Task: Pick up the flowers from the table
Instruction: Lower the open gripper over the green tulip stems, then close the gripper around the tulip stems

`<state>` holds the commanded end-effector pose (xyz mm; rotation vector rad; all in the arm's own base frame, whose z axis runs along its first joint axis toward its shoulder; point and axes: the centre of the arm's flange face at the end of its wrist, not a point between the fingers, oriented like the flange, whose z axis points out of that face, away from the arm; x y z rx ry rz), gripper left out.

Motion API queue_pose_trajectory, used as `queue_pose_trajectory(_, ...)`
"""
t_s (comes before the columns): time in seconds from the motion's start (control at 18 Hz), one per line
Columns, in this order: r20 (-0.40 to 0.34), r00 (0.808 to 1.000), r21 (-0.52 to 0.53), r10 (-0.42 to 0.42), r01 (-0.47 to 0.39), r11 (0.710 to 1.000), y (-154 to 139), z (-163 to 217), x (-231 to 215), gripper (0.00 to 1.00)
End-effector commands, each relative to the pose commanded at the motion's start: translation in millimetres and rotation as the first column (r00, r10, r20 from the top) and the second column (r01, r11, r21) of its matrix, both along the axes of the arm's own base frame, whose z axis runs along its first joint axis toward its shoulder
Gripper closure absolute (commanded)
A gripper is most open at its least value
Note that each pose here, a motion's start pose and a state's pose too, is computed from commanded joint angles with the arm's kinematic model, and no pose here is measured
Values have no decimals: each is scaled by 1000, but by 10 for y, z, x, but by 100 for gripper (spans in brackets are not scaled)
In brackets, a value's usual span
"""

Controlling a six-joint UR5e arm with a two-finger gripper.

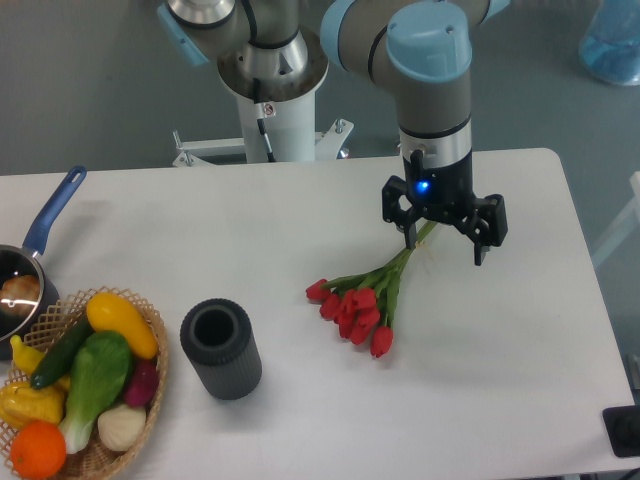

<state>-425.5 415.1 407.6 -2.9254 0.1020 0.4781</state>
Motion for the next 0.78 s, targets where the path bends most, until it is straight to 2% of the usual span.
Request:
queue_pose_trajectory(0.17, -29, 1000, 9, 10, -9, 1000, -33, -232, 50, 0)
queue_pose_trajectory(0.39, 26, 1000, -33, 16, -15, 999, -159, -491, 52, 0)
queue_pose_trajectory(0.56, 74, 996, -89, -44, 51, 995, -282, -725, 72, 0)
queue_pose_trajectory(0.78, 161, 982, -152, -100, 125, 980, -495, -969, -69, 0)
